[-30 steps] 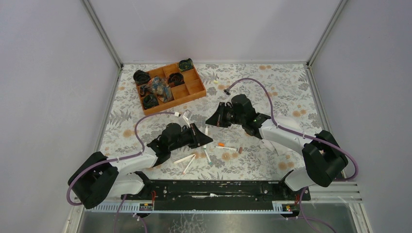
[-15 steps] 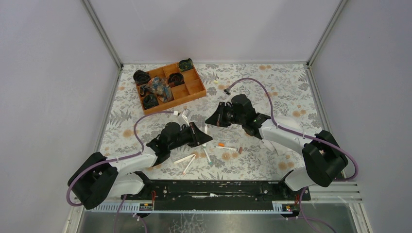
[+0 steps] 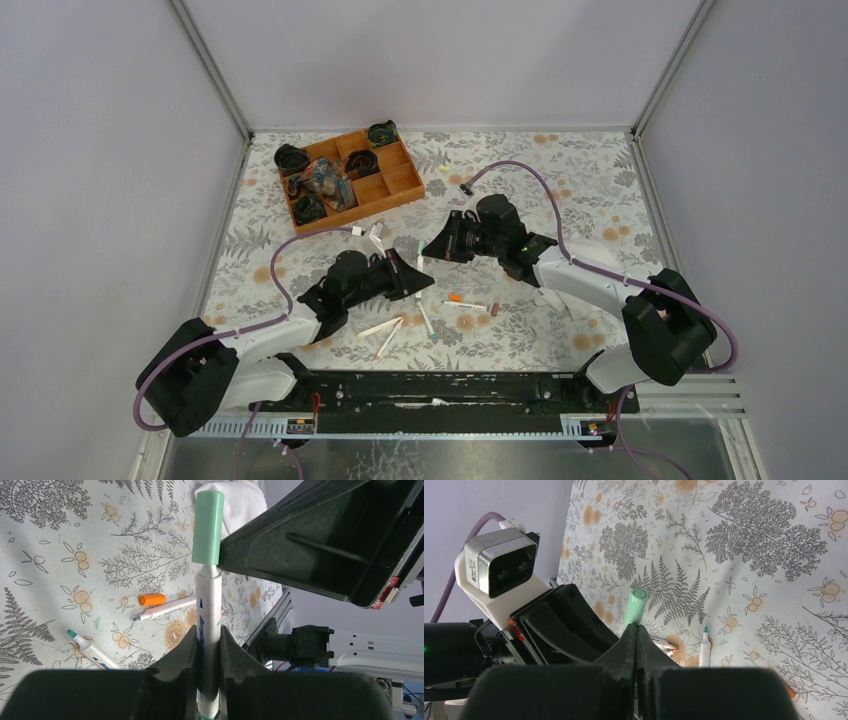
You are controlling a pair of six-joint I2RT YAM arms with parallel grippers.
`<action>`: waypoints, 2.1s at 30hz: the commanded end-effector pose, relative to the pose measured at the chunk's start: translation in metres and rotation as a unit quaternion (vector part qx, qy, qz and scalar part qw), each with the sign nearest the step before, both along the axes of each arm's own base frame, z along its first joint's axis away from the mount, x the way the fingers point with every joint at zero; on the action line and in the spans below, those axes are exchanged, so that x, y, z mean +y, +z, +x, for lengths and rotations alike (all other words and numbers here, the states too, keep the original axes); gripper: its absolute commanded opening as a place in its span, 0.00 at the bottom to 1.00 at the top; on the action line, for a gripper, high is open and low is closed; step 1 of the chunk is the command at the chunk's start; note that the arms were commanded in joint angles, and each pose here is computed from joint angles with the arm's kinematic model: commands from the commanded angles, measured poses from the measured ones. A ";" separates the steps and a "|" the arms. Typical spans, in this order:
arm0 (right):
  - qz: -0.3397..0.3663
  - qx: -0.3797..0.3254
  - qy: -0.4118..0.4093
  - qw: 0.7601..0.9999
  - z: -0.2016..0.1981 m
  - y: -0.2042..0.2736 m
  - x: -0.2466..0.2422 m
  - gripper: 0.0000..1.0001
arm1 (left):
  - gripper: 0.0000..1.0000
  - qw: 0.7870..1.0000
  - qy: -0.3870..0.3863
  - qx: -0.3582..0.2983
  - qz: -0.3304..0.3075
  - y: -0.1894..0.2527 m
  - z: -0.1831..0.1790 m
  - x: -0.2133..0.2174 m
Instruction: Insert the pens into the pen caps
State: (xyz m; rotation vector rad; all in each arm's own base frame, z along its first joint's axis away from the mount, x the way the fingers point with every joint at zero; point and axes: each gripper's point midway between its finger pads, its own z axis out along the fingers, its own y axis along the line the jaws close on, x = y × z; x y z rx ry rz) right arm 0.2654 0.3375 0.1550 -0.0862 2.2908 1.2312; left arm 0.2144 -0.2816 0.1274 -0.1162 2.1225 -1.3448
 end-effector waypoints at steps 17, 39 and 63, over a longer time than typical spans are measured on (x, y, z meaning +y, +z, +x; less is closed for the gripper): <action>0.030 -0.012 0.029 0.999 -0.018 0.027 0.002 0.05 | 0.00 0.997 -0.009 -0.077 -0.017 0.023 0.006 -0.001; 0.018 -0.064 0.002 0.998 -0.001 0.054 -0.011 0.72 | 0.00 0.993 -0.038 -0.112 -0.023 0.028 -0.007 0.001; 0.114 -0.043 0.076 0.990 -0.014 0.075 0.016 0.40 | 0.00 0.983 -0.083 -0.160 -0.041 0.048 -0.028 0.002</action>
